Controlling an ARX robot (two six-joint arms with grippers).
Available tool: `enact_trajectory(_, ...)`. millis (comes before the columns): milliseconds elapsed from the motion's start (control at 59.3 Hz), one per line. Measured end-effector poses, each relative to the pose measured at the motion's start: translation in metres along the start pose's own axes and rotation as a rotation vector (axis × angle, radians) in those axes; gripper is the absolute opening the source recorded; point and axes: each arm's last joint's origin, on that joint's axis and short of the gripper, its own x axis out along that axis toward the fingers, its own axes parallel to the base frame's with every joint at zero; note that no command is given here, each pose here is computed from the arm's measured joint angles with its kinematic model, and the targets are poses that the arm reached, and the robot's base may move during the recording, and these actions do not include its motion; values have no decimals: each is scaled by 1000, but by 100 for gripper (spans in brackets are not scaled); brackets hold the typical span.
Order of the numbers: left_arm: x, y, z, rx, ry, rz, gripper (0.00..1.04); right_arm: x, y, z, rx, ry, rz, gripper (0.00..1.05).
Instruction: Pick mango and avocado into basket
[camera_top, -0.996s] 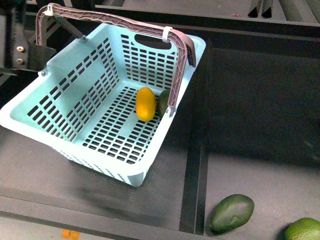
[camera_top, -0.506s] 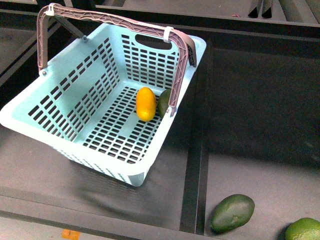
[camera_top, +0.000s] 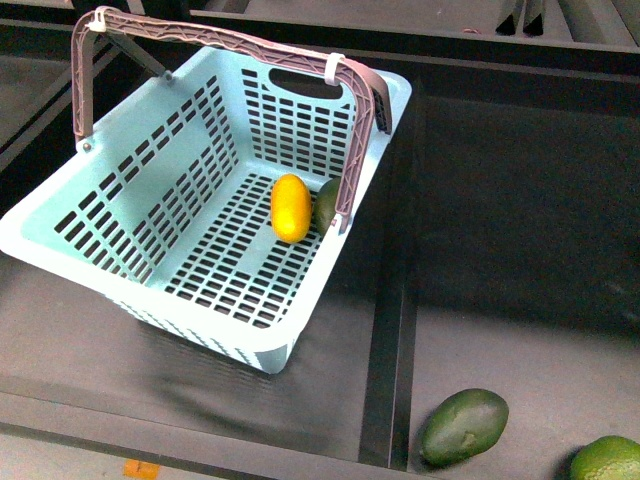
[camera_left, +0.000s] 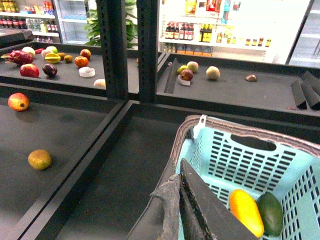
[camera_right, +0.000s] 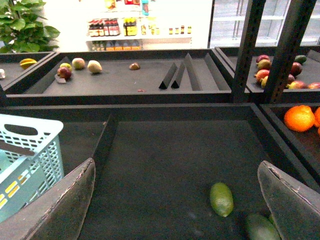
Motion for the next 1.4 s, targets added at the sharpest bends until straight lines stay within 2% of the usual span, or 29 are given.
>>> enact_trajectory(101, -9, 6, 2, -1, -8, 30, 2, 0, 0, 0, 0, 0, 0, 96)
enact_trajectory(405, -36, 5, 4, 2, -17, 23, 2, 0, 0, 0, 0, 0, 0, 96)
enact_trajectory(1299, -66, 5, 9, 2, -36, 23, 2, 0, 0, 0, 0, 0, 0, 96)
enact_trajectory(1401, -74, 5, 4, 2, -4, 24, 2, 0, 0, 0, 0, 0, 0, 96)
